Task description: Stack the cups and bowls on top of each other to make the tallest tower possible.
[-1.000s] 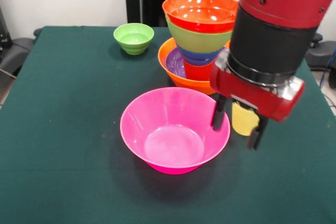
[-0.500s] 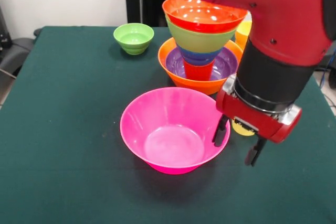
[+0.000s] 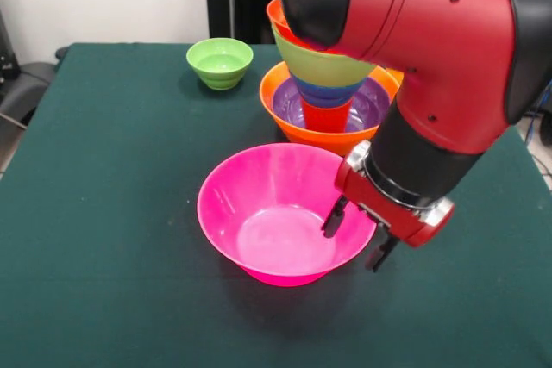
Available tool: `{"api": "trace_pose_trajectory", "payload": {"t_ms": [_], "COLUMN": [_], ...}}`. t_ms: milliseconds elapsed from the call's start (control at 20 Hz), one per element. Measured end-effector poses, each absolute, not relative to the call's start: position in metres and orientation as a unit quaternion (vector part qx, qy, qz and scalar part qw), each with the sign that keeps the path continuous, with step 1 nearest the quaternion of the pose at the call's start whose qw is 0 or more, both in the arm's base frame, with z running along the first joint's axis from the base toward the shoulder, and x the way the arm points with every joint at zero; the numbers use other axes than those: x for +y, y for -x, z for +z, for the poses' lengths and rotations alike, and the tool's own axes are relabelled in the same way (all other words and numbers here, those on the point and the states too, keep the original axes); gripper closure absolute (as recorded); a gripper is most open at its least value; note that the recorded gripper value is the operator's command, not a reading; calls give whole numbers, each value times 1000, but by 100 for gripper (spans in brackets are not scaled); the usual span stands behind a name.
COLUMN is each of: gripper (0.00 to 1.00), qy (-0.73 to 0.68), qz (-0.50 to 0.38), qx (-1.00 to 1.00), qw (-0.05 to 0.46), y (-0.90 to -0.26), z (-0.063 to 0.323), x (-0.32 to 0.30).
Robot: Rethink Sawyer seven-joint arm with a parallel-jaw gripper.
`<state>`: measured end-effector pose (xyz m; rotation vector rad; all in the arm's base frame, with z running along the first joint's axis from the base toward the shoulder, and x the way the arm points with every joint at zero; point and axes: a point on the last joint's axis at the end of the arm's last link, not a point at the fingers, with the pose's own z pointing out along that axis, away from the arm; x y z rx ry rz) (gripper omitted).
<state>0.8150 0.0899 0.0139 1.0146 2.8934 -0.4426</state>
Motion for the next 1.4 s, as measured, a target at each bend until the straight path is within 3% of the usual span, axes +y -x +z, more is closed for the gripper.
{"api": "trace_pose_trajectory", "payload": {"t_ms": [700,750,1400], "gripper": [0,100,100], "qy": [-349,-351,-379], "qz": [-148,-142,-155], "qx": [925,925,912], "qw": [5,3,-15], "y": [-803,-804,-811], "z": [-51,-59,13], "x": [100,106,93]}}
